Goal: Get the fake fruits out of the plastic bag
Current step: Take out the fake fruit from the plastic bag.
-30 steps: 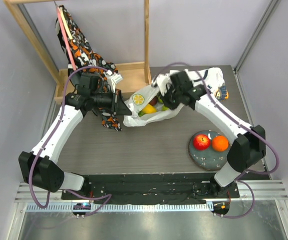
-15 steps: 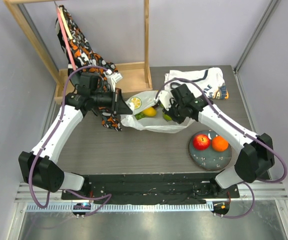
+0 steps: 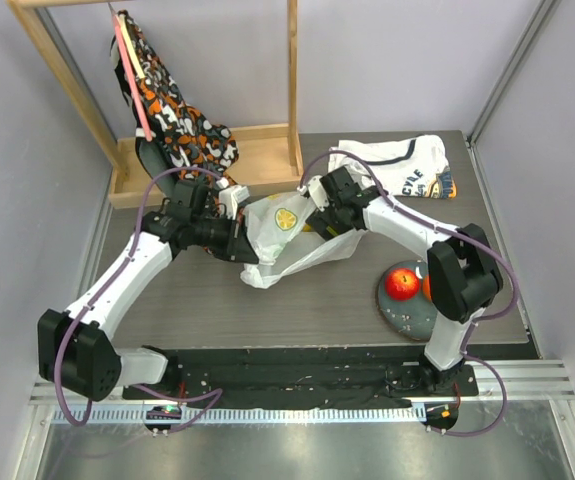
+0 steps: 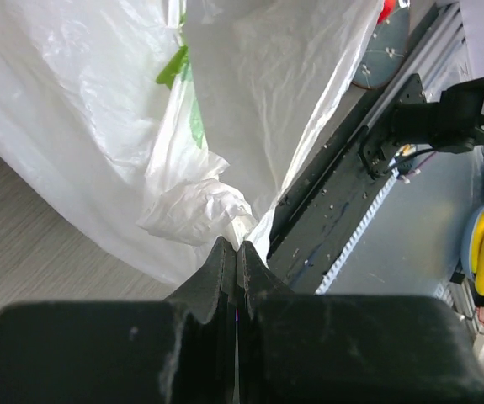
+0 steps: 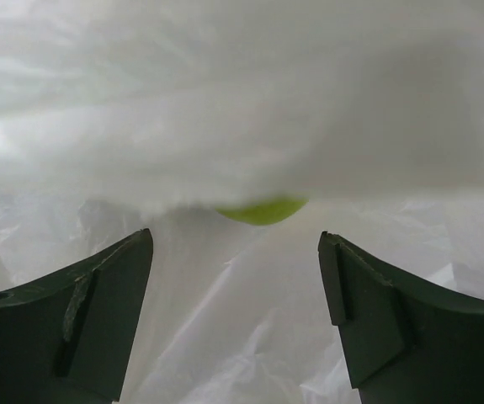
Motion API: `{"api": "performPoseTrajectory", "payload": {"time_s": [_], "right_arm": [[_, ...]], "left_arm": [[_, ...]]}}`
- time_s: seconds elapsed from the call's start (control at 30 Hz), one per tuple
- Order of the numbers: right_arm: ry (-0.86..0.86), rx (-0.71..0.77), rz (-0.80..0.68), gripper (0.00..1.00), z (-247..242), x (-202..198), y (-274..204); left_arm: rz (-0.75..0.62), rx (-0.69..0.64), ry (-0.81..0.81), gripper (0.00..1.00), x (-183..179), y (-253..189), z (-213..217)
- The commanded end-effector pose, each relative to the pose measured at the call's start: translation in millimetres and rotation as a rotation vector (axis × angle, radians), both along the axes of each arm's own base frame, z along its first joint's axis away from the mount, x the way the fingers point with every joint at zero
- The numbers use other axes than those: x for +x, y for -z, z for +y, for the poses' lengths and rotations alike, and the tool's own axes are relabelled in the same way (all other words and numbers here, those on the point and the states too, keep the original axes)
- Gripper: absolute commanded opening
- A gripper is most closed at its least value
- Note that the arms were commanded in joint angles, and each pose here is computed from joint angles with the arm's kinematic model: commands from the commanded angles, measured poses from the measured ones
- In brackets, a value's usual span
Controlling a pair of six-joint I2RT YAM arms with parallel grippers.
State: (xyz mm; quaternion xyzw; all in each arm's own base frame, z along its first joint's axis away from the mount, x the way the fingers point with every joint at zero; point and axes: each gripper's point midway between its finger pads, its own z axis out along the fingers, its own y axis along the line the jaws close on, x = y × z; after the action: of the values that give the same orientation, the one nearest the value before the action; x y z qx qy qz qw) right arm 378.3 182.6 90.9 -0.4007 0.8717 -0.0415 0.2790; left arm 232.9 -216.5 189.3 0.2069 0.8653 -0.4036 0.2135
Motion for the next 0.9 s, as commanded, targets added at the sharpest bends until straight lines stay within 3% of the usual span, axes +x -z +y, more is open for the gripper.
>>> {"api": "performPoseTrajectory", "payload": {"time_s": [0.0, 0.27, 0.33, 0.43, 0.5, 0.63, 0.73, 0.87], "right_arm": [[0.048, 0.016, -0.082, 0.89, 5, 27, -7], [0.075, -0.096, -0.153, 0.88, -4, 63, 22], [0.067, -0.093, -0.141, 0.77, -3, 69, 28], [0.045, 0.01, -0.183, 0.49, 7, 77, -7], [0.001, 0.086, -0.199, 0.44, 16, 72, -31], [-0.197, 0.351, -0.201, 0.38, 52, 25, -110], [-0.278, 0.429, -0.147, 0.39, 56, -14, -134], [-0.333, 0.481, -0.028, 0.38, 55, -57, -122]], "left_arm": [[-0.11, 0.015, -0.017, 0.0, 12, -13, 2], [-0.111, -0.026, 0.019, 0.0, 25, -27, -14], [-0.114, -0.029, 0.025, 0.0, 27, -30, -17], [-0.119, -0.03, 0.026, 0.0, 29, -33, -18], [-0.119, -0.029, 0.032, 0.0, 29, -33, -20], [-0.139, -0.027, 0.031, 0.0, 36, -37, -23], [-0.145, -0.026, 0.03, 0.0, 41, -39, -24], [-0.155, -0.031, 0.027, 0.0, 47, -46, -27]]}}
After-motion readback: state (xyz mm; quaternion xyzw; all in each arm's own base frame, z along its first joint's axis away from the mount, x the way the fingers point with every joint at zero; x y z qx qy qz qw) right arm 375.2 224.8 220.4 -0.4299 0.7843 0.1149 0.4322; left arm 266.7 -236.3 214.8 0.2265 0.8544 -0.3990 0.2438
